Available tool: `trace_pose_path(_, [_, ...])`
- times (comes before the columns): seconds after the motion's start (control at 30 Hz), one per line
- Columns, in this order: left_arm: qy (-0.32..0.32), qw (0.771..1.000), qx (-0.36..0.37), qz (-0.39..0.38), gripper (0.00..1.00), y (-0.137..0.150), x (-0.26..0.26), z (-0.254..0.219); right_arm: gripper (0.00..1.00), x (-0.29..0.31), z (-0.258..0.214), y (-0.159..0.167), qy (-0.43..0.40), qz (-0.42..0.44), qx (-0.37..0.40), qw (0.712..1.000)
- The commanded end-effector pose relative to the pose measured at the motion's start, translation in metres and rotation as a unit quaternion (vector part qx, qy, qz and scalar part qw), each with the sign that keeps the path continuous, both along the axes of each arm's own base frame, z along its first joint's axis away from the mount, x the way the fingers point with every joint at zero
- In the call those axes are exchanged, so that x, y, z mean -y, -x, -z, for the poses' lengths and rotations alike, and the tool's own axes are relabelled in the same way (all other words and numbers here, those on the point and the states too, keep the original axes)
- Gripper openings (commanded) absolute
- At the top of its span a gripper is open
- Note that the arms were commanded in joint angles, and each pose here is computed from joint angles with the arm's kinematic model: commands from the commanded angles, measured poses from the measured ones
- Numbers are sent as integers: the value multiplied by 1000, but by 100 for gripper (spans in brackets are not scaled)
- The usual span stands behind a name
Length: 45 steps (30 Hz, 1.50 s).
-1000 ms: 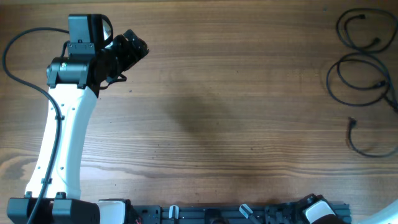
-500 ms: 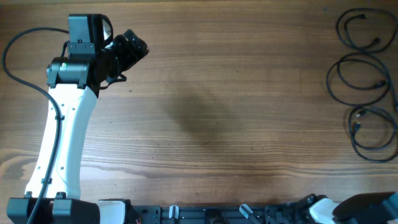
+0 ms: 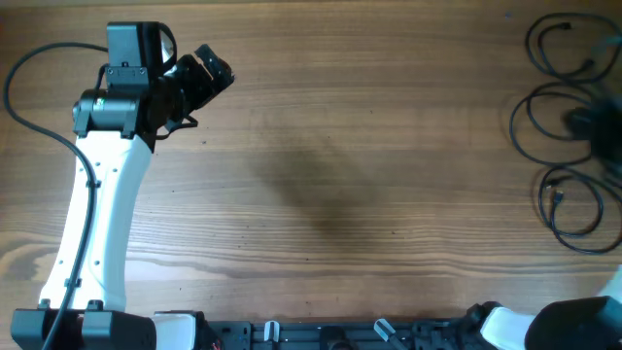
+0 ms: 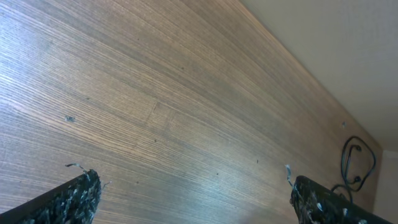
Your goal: Untangle cables
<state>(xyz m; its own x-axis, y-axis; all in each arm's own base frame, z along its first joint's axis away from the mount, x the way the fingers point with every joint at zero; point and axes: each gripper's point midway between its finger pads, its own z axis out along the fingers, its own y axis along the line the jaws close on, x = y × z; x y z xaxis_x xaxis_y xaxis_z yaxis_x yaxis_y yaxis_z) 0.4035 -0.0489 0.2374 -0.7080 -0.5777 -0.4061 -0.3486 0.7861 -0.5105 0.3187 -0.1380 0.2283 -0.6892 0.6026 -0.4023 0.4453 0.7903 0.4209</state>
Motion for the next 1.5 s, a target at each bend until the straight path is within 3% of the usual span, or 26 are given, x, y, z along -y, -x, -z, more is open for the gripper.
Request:
trace_pose_path(0.0, [-10,1000,-4,1,100,-2,-3,5,80,-65,-25,-19,14,-120,45,992])
trace_pose_path(0.2, [-10,1000,-4,1,100,-2,-3,5,86,-127,-60,-23,44,-213,83,973])
trace_pose_path(0.37, [-10,1000,-4,1,100,-2,-3,5,88,-159,-101,2,61,-249,110,960])
trace_pose_path(0.4, [-10,1000,-4,1,100,-2,-3,5,100,-165,-104,9,54,-249,111,960])
trace_pose_path(0.67, [-10,1000,-4,1,100,-2,-3,5,100,-172,-108,29,-71,-105,61,990])
trace_pose_path(0.77, [-10,1000,-4,1,100,-2,-3,5,100,-164,-107,26,-51,-93,64,992])
trace_pose_path(0.93, [-10,1000,-4,1,100,-2,-3,5,100,-170,-109,27,-24,-147,79,986])
trace_pose_path(1.07, [-10,1000,-4,1,100,-2,-3,5,100,-171,-113,18,28,-206,115,971])
trace_pose_path(1.17, [-10,1000,-4,1,100,-2,-3,5,100,-180,-126,10,96,-266,201,938])
trace_pose_path(1.47, [-10,1000,-4,1,100,-2,-3,5,100,-186,-109,29,151,-255,334,895])
